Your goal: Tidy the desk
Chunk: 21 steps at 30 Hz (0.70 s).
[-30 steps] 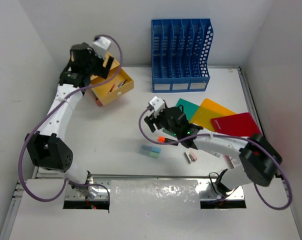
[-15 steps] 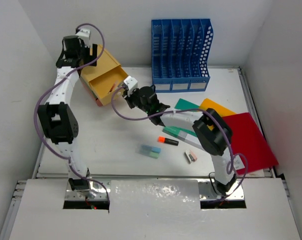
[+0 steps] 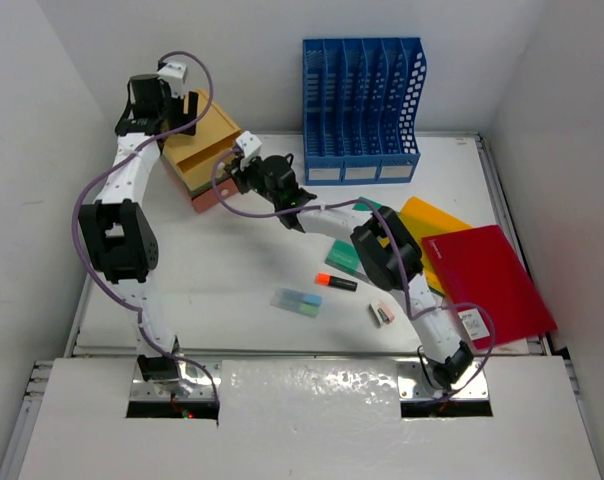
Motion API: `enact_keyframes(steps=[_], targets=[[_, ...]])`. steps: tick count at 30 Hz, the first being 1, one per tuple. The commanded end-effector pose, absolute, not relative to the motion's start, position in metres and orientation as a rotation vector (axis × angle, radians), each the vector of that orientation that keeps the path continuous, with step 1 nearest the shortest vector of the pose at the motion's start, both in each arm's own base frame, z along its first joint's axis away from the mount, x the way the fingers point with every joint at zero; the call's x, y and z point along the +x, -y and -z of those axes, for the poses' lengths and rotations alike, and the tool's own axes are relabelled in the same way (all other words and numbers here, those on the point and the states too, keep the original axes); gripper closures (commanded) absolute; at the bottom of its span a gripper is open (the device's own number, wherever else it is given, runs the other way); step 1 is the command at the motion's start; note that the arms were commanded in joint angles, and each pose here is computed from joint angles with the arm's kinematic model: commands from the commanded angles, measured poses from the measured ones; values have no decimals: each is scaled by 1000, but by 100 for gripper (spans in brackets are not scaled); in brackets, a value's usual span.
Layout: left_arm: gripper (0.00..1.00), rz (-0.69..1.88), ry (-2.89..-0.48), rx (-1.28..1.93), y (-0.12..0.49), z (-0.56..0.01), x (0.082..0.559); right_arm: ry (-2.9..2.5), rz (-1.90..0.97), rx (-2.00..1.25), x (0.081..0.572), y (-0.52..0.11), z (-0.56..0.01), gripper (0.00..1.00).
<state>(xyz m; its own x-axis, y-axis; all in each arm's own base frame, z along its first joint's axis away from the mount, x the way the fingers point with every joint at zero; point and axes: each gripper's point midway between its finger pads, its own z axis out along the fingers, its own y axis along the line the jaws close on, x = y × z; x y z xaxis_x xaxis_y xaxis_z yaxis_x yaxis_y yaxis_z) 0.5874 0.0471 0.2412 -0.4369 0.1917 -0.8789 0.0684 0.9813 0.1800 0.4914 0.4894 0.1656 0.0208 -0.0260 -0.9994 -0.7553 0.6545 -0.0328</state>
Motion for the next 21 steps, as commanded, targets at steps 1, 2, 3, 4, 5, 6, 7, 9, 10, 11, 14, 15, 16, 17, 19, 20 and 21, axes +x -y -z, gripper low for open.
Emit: enact_keyframes(steps=[1,2,3,4,5,6,7,9,10,11,14,15,16,17,19,20,21], targets=[[26,-127,-1977,239,-47,-247,591,-1310,-738,-628,504,-508,-212,100],[26,-120,-1976,248,-45,-246,591,-1337,-747,-624,508,-513,-190,100],[26,-118,-1975,255,-45,-244,591,-1302,-756,-598,515,-518,-205,100],[26,-112,-1979,258,-44,-242,591,-1300,-759,-582,519,-520,-203,99],[26,-108,-1975,260,-44,-242,591,-1300,-765,-563,526,-523,-197,98],[26,-104,-1975,267,-43,-241,592,-1301,-763,-556,528,-525,-193,98],[26,-97,-1977,274,-41,-240,592,-1295,-761,-545,531,-525,-191,98],[26,-91,-1978,280,-41,-238,591,-1298,-753,-551,530,-523,-185,98],[27,-89,-1979,281,-41,-237,591,-1301,-748,-555,530,-521,-183,98],[26,-86,-1978,284,-41,-237,590,-1284,-743,-562,528,-520,-186,97],[26,-76,-1976,284,-42,-236,590,-1289,-735,-588,520,-515,-179,92],[27,-71,-1973,283,-41,-237,591,-1301,-731,-594,519,-515,-173,89],[27,-68,-1974,285,-41,-236,591,-1305,-728,-598,519,-515,-171,86],[27,-60,-1971,288,-39,-237,591,-1315,-726,-601,520,-515,-165,82],[27,-49,-1971,288,-38,-236,592,-1320,-727,-597,524,-519,-159,78],[27,-43,-1971,289,-37,-236,592,-1310,-729,-593,526,-522,-164,77],[27,-38,-1971,293,-36,-235,591,-1310,-730,-594,527,-523,-163,76]])
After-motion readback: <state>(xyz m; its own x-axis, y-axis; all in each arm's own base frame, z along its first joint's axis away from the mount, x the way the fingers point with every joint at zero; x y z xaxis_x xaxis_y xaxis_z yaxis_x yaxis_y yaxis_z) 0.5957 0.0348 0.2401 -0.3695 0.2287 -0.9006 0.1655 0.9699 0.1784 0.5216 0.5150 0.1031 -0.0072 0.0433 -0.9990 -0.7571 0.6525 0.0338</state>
